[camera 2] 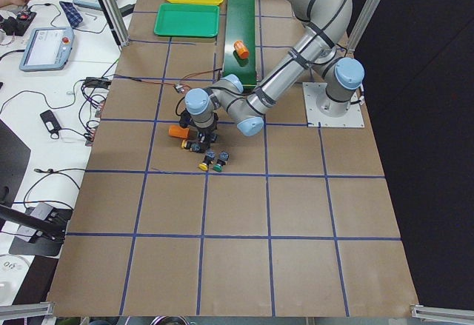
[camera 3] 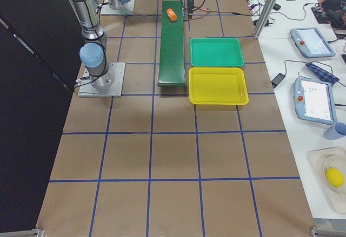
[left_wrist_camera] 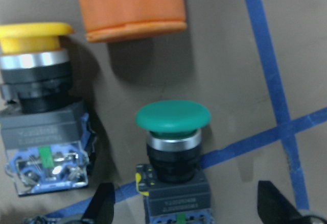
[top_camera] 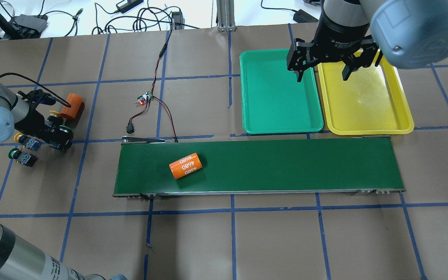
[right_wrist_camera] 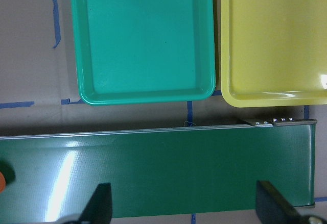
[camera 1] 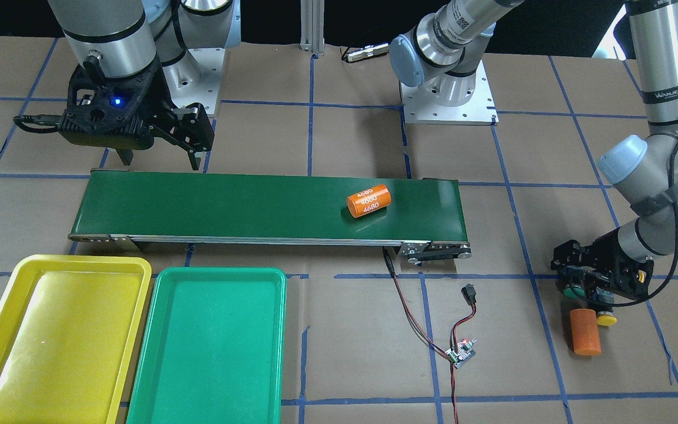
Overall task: Sort buttons by color to trays
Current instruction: 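Carry the green button onto the belt and release it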
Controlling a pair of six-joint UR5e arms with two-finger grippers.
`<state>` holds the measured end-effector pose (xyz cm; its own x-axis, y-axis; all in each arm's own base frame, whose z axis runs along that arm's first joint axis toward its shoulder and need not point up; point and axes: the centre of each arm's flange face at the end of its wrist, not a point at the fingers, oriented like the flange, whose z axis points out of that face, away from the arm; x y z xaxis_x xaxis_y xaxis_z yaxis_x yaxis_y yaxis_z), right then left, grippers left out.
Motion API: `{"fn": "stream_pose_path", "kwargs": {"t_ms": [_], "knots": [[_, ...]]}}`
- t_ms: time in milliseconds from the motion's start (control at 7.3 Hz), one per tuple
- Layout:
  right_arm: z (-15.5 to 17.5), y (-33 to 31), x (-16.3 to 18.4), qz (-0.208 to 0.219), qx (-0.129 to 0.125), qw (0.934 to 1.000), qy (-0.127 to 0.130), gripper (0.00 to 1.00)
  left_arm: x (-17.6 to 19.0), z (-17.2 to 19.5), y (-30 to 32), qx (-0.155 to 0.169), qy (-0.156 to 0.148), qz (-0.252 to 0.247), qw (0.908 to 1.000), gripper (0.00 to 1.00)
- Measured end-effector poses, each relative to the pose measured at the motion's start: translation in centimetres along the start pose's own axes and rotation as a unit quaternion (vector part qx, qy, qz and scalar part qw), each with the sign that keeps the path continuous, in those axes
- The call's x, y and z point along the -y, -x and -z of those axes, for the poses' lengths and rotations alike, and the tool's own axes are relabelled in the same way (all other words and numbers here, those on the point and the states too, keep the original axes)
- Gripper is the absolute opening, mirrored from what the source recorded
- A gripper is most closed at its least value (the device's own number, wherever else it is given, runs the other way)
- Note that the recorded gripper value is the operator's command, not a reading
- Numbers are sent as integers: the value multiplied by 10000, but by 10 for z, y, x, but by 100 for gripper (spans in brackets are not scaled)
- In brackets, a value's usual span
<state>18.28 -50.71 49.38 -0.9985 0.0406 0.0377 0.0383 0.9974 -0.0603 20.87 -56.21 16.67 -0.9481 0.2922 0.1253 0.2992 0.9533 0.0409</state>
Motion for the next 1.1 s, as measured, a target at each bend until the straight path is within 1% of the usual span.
{"fn": "stream_pose_path", "kwargs": {"t_ms": [274, 411, 548, 958, 1095], "knots": [[0, 0, 0, 0, 0, 10000, 0, 100, 1, 14, -10, 89, -51, 309, 9995, 0], [0, 0, 0, 0, 0, 10000, 0, 100, -1, 25, -26, 123, -82, 490, 9987, 0], [0, 0, 0, 0, 0, 10000, 0, 100, 0, 36, -55, 162, -114, 626, 9978, 0], [0, 0, 0, 0, 0, 10000, 0, 100, 12, 83, -186, 228, -173, 1071, 9938, 0], [0, 0, 0, 0, 0, 10000, 0, 100, 14, 94, -237, 224, -140, 1102, 9936, 0]]}}
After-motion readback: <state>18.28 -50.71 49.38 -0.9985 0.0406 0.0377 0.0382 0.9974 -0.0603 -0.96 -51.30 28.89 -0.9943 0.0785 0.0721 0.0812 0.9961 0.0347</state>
